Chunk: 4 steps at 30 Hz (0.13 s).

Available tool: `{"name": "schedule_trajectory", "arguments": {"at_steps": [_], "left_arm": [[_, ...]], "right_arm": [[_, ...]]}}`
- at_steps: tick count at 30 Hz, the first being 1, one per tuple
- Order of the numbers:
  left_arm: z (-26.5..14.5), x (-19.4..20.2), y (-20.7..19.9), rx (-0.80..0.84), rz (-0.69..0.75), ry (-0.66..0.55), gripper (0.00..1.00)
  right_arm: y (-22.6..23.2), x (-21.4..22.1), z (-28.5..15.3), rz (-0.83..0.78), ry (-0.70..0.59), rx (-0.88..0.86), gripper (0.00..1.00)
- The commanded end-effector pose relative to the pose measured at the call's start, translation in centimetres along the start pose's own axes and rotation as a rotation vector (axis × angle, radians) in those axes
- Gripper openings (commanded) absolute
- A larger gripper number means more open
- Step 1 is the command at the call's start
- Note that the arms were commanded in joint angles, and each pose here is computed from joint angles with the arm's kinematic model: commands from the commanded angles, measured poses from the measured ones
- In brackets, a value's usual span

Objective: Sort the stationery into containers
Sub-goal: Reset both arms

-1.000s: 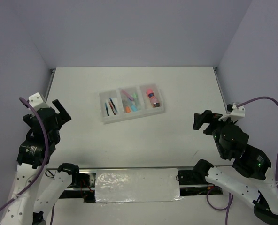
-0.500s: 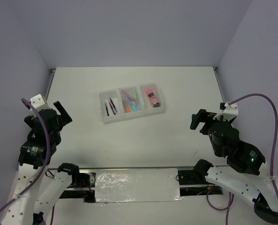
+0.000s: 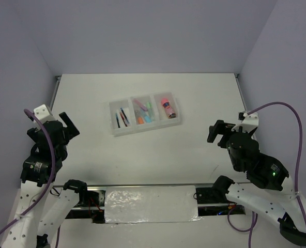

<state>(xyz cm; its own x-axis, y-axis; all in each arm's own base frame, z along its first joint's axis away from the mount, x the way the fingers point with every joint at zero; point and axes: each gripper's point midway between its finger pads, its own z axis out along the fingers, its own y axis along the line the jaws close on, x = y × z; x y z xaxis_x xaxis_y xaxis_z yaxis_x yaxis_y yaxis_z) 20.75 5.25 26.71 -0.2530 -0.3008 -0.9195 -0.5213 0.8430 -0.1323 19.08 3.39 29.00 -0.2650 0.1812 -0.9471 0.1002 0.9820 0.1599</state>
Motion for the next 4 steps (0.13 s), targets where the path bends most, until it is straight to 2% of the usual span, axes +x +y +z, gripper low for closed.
{"name": "schedule_trajectory", "arguments": {"at_steps": [1,4], "left_arm": [[-0.04,-0.85,-0.08,0.000,-0.047,-0.037,0.99],[-0.07,-0.86,-0.07,0.002,-0.049,-0.039,0.99]], "right_arm": [[0.32,-0.27,0.36,0.034,-0.020,0.007,1.00],[0.52,-0.21,0.31,0.038,-0.014,-0.004,1.00]]}}
